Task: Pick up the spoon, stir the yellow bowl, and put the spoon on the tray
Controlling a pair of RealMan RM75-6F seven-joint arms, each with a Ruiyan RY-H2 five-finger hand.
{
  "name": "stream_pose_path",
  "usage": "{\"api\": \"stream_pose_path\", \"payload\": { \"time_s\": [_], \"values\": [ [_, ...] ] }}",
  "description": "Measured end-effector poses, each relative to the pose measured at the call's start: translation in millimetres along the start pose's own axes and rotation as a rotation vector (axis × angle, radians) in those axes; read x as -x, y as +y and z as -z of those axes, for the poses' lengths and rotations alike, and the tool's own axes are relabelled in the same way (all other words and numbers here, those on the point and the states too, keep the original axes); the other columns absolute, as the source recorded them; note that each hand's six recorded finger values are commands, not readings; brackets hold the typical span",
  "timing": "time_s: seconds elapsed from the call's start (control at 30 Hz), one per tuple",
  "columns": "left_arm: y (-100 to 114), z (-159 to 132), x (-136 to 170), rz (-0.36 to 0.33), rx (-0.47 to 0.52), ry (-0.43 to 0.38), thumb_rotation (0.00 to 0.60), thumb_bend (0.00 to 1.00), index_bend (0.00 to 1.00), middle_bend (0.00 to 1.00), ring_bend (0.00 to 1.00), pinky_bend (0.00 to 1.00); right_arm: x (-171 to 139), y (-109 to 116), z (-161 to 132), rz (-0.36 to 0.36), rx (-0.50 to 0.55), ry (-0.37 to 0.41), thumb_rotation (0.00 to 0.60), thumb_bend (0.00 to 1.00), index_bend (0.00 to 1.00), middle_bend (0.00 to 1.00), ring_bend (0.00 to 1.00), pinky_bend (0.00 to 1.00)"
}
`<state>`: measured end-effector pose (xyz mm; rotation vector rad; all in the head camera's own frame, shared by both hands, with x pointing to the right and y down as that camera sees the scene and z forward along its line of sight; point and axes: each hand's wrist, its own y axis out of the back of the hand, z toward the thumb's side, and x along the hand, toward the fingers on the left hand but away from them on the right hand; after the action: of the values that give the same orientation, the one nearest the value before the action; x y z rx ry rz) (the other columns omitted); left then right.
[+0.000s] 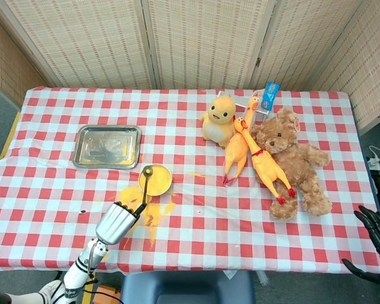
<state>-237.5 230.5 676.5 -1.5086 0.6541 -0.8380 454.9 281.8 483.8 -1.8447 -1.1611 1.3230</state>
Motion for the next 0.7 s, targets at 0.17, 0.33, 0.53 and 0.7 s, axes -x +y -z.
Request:
{"api": "stream_pose_path", "payload": {
  "time_s": [0.17, 0.33, 0.53, 0.7],
  "values": [
    [-25.5, -6.6, 0.5, -0.009, 0.022, -0.004, 0.600, 0.39, 0.45, 1.00, 1.00, 1.00, 0.1, -0.7, -0.2, -0.003, -0.001, 0.000, 0.600, 0.09, 0.00, 0.00, 0.00, 0.00],
    [-30.9, -17.0, -3.4, -0.054, 0.006, -0.021, 0.600, 0.40, 0.46, 1.00, 1.00, 1.00, -0.5, 0.0, 0.1, -0.001, -0.001, -0.002, 0.600, 0.09, 0.00, 0.00, 0.00, 0.00],
    [-34.1, -17.1, -6.4, -0.074, -0.008, -0.026, 0.600, 0.42, 0.42, 1.00, 1.00, 1.00, -1.0, 1.0, 0.6, 0.001, -0.002, -0.003, 0.600, 0.09, 0.00, 0.00, 0.00, 0.00],
    [-36.7, -12.3, -9.4, -0.073, -0.008, -0.011, 0.600, 0.42, 0.41, 1.00, 1.00, 1.00, -0.8, 0.7, 0.4, 0.000, -0.001, -0.003, 0.600, 0.09, 0.00, 0.00, 0.00, 0.00]
  ]
}}
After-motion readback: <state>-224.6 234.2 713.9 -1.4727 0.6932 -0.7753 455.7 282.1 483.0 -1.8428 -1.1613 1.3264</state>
